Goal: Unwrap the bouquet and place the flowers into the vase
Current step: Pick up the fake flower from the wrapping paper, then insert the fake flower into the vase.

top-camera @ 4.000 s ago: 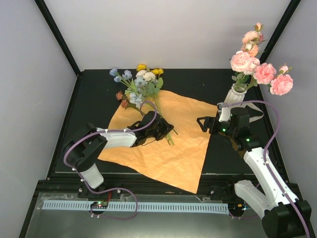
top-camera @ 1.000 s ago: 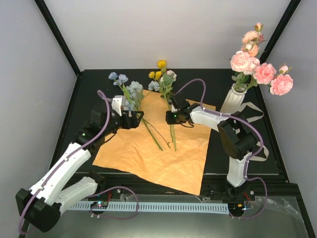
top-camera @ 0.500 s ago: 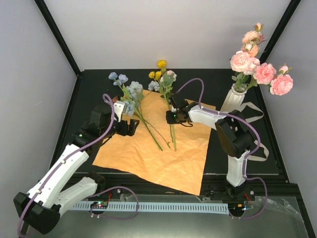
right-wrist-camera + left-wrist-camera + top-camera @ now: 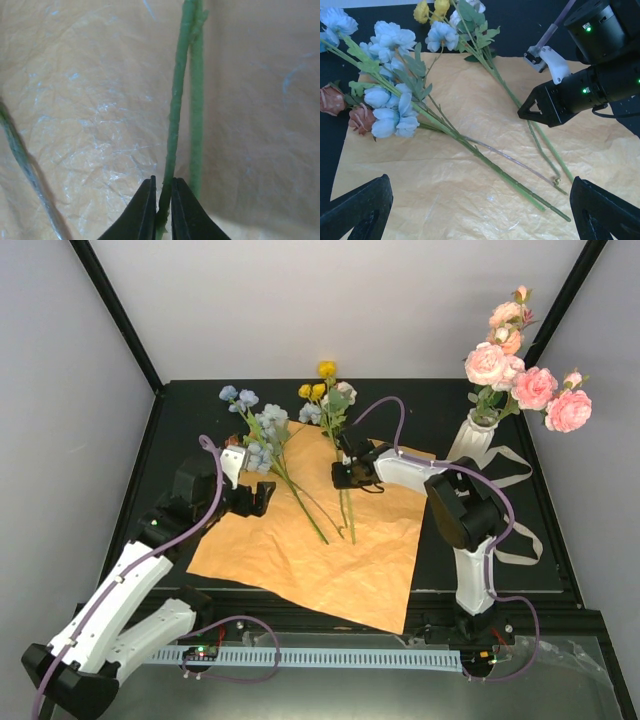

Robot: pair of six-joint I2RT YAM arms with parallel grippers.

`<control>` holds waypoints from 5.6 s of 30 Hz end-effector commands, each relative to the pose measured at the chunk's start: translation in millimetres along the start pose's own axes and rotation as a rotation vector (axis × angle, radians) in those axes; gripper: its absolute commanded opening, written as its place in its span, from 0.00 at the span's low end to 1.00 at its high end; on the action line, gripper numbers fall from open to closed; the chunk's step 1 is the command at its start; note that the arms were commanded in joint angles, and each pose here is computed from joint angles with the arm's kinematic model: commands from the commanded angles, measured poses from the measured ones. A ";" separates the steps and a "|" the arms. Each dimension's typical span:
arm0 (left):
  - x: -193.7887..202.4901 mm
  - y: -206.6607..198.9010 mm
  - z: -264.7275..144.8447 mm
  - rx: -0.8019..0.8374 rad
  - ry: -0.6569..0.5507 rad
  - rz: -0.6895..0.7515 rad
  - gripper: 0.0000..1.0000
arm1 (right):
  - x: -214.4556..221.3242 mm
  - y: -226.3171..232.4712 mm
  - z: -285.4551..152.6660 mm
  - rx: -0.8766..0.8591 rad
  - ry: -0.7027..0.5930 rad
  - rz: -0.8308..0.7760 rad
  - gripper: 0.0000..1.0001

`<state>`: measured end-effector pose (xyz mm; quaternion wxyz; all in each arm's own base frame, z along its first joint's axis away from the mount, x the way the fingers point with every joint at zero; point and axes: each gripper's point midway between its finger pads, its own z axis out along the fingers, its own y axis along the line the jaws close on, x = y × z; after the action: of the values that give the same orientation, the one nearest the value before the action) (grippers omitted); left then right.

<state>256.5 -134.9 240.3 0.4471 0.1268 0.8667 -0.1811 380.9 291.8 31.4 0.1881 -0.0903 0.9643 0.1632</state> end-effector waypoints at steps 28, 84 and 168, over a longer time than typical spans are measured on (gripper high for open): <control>-38.8 -89.6 -20.1 0.596 -0.142 -0.297 0.83 | -11.0 79.8 -202.2 -0.496 -0.555 -0.030 0.01; 13.0 -160.0 -64.7 0.960 -0.057 0.242 0.01 | 26.9 208.2 -350.6 -0.882 -0.550 -0.337 0.43; -5.7 -103.9 -41.2 0.505 -0.162 0.236 0.99 | -126.5 -177.5 -501.5 0.667 -1.321 0.210 0.01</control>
<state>189.3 -213.7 278.5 0.4704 0.3159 0.7425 -0.3573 357.8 -30.0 493.4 0.7445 0.1706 0.6345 -0.1182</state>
